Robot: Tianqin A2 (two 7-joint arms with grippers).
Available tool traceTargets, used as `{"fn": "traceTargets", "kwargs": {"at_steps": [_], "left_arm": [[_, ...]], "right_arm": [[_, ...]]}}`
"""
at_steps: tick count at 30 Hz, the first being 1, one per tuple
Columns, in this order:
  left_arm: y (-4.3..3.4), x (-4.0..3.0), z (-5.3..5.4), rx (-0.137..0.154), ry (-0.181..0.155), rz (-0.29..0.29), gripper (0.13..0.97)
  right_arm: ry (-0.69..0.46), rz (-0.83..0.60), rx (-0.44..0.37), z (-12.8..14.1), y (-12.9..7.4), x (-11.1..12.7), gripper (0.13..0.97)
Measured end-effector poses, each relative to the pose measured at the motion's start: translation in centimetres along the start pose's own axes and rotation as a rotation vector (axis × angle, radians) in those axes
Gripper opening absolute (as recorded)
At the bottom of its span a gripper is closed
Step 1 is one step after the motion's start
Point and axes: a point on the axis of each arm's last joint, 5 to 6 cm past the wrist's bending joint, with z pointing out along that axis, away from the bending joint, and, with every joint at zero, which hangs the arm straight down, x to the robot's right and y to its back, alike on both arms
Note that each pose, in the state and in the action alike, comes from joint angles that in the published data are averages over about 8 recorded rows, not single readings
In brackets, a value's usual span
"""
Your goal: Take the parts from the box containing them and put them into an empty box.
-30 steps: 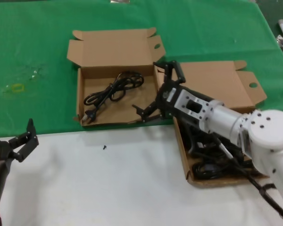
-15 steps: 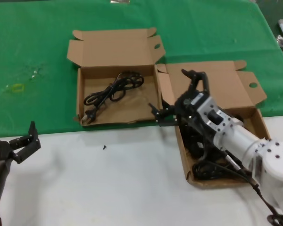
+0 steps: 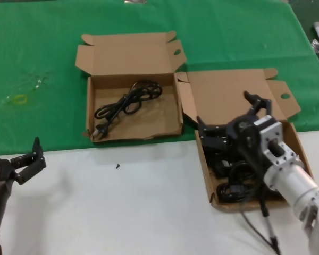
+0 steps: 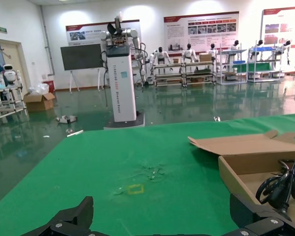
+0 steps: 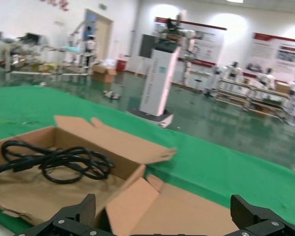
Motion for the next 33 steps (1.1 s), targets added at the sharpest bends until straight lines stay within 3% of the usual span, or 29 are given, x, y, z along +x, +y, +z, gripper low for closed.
{"fn": "traceTargets", "kwargs": {"at_steps": [13, 33], "left_arm": [[0.0, 0.0, 0.0, 0.0, 0.0, 0.0, 0.966], [0.0, 0.0, 0.0, 0.0, 0.0, 0.0, 0.966]], "right_arm": [[0.151, 0.174, -0.022, -4.5, 0.8, 0.5, 0.966], [0.161, 0.185, -0.023, -4.8, 0.8, 0.5, 0.966]]}}
